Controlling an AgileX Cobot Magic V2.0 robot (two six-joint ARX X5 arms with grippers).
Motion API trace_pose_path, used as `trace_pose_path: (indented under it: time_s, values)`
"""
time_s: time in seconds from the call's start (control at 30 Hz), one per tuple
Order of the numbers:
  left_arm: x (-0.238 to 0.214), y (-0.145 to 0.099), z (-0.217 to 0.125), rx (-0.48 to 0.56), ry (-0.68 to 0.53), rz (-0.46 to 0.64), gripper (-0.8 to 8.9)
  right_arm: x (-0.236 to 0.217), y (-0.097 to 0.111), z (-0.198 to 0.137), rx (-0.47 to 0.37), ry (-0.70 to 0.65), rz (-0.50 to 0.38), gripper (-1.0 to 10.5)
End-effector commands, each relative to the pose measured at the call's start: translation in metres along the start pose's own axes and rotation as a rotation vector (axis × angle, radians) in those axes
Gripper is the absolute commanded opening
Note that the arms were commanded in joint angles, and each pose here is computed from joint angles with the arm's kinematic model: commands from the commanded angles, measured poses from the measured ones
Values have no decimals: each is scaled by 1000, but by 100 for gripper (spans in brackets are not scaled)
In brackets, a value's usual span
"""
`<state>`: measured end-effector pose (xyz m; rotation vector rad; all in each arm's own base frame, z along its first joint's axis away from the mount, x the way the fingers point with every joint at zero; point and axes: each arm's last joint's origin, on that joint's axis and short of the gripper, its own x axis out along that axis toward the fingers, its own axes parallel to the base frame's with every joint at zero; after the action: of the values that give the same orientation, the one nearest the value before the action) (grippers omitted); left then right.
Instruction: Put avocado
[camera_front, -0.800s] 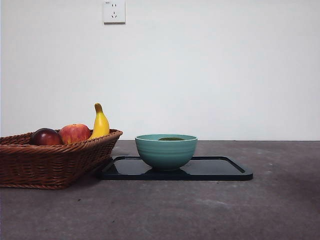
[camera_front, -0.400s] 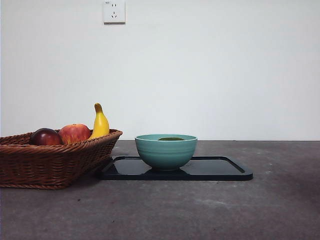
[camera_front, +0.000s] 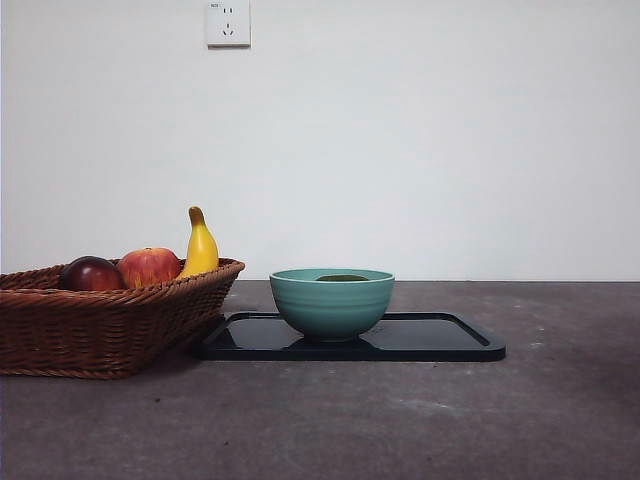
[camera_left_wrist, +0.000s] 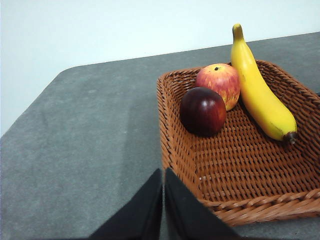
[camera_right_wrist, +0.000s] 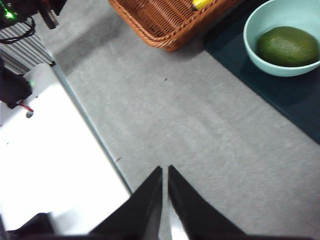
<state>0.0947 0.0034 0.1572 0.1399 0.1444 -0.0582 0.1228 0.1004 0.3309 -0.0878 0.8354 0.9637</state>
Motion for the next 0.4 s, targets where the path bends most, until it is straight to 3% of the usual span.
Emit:
trace_pose_path:
  time_s: [0.03, 0.2, 0.4]
  values:
    - [2, -1, -7, -13, 27, -3, 8, -13, -4, 1, -84, -79, -57, 12]
    - [2, -1, -7, -13, 27, -3, 8, -42, -20, -4, -101, -376, -196, 13]
    - [2, -1, -7, -13, 27, -3, 8, -56, -43, -41, -97, -623, -486, 12]
